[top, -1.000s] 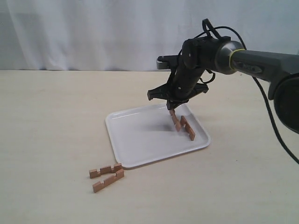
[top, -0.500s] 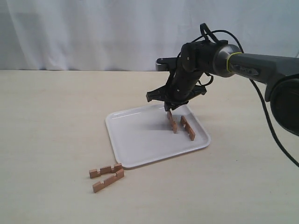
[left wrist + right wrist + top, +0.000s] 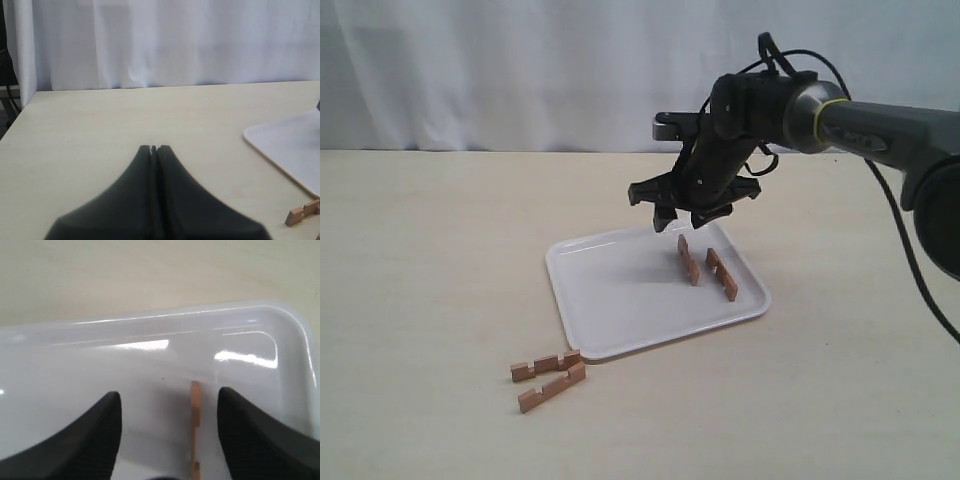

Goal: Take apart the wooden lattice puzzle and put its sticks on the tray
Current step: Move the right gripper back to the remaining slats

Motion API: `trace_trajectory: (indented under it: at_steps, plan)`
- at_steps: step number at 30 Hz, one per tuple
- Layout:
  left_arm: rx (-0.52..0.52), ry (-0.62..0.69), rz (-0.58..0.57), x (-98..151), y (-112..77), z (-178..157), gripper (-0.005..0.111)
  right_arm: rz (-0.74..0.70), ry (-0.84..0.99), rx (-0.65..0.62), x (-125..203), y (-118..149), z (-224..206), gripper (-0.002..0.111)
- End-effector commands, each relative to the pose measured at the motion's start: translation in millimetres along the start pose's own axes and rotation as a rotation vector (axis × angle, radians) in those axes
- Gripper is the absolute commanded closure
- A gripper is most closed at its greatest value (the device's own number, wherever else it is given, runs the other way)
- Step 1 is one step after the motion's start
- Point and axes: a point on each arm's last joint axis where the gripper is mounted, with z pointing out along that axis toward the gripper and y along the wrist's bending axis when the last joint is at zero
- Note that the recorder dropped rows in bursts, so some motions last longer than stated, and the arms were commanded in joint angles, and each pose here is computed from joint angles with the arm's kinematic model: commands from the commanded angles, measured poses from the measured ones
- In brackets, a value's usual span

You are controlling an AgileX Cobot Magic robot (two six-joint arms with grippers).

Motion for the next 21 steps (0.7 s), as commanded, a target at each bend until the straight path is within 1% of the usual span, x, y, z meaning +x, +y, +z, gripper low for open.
trace_trajectory:
  at_steps: [1,5,8,11,15,21]
  plan:
    - [0.01,-0.009,0.0,-0.4,-0.6,0.1,0.107,0.029,0.036,-0.073,0.9,9.0,-32.7,0.054]
    - [0.01,-0.009,0.0,-0.4,-0.6,0.1,0.107,-0.035,0.133,-0.093,9.6,11.9,-50.1,0.054]
    - [0.01,-0.009,0.0,-0.4,-0.6,0.1,0.107,-0.047,0.228,-0.09,18.3,12.2,-56.2,0.058]
    - [0.01,-0.009,0.0,-0.4,-0.6,0.1,0.107,-0.084,0.233,-0.098,20.1,12.2,-55.8,0.062]
    - [0.009,-0.009,0.001,-0.4,-0.6,0.1,0.107,-0.072,0.263,-0.128,29.2,14.2,-57.0,0.062]
    - [0.009,-0.009,0.001,-0.4,-0.6,0.1,0.107,-0.089,0.271,-0.136,37.4,14.0,-67.3,0.062]
